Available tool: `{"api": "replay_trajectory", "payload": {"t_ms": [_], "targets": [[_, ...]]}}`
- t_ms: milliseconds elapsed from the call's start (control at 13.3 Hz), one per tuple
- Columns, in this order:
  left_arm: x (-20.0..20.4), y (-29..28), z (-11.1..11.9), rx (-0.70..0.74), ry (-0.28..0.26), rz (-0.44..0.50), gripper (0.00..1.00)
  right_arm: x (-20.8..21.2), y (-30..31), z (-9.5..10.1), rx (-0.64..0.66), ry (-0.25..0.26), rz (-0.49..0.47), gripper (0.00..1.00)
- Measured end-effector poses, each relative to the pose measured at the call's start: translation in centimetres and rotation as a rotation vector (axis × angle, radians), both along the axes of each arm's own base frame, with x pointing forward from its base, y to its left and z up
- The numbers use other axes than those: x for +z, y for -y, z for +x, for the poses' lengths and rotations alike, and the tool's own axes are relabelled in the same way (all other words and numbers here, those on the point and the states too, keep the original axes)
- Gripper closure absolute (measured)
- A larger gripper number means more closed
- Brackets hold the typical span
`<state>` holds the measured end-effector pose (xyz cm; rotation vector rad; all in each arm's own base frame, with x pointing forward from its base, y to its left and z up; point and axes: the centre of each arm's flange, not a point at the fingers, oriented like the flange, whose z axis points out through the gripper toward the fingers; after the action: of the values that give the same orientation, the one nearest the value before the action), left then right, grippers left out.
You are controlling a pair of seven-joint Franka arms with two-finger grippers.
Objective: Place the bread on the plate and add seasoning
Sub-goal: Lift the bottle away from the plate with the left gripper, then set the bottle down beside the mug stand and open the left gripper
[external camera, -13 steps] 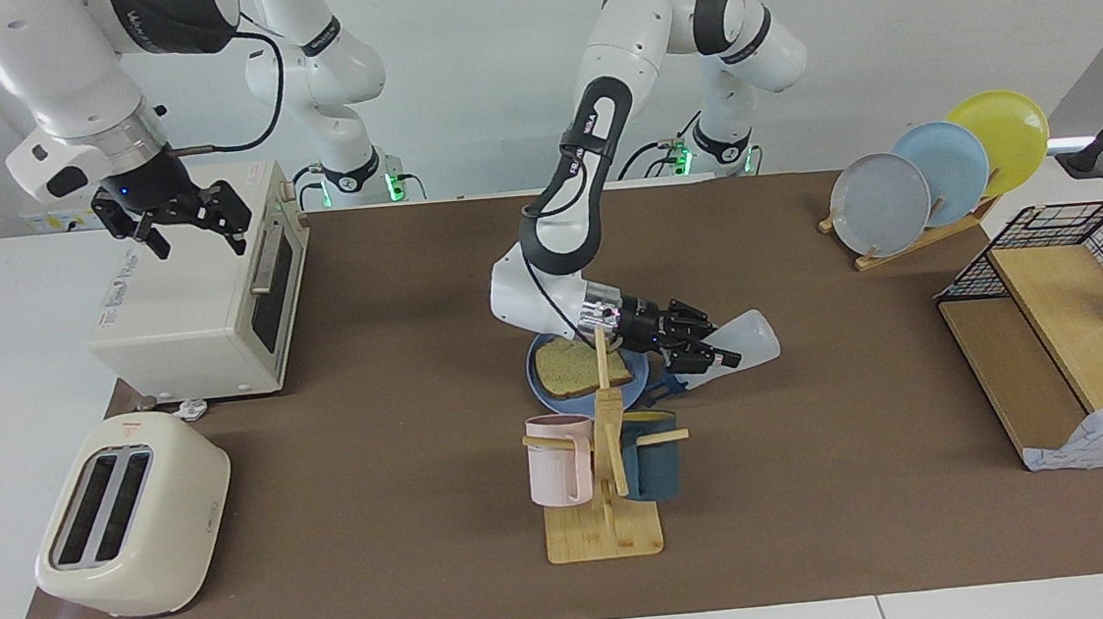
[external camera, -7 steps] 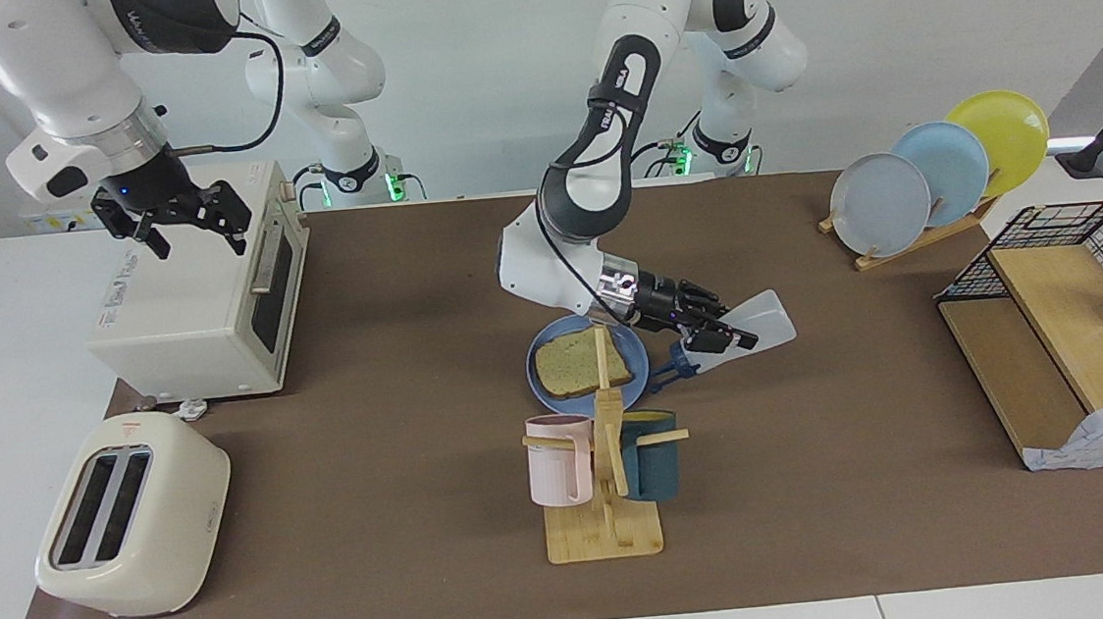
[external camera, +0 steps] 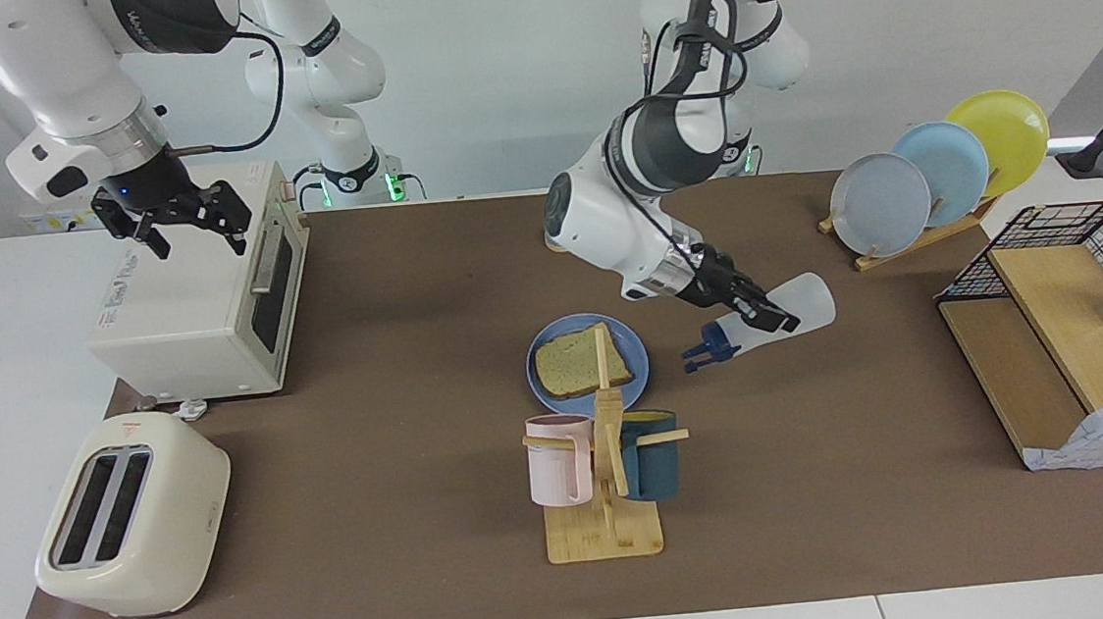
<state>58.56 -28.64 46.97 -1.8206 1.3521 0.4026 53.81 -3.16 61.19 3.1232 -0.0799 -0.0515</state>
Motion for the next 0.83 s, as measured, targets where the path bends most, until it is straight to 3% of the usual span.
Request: {"api": "replay_trajectory", "payload": {"t_ms": [452, 829], "targets": [[6.5, -10.3, 1.7, 0.193, 0.029, -0.44, 0.55, 0.0, 0.0, 0.0, 0.0, 0.0, 0.0, 0.0], [7.4, -18.9, 1.8, 0.324, 0.131, -0.785, 0.55, 0.0, 0.0, 0.0, 0.0, 0.0, 0.0, 0.0]]}}
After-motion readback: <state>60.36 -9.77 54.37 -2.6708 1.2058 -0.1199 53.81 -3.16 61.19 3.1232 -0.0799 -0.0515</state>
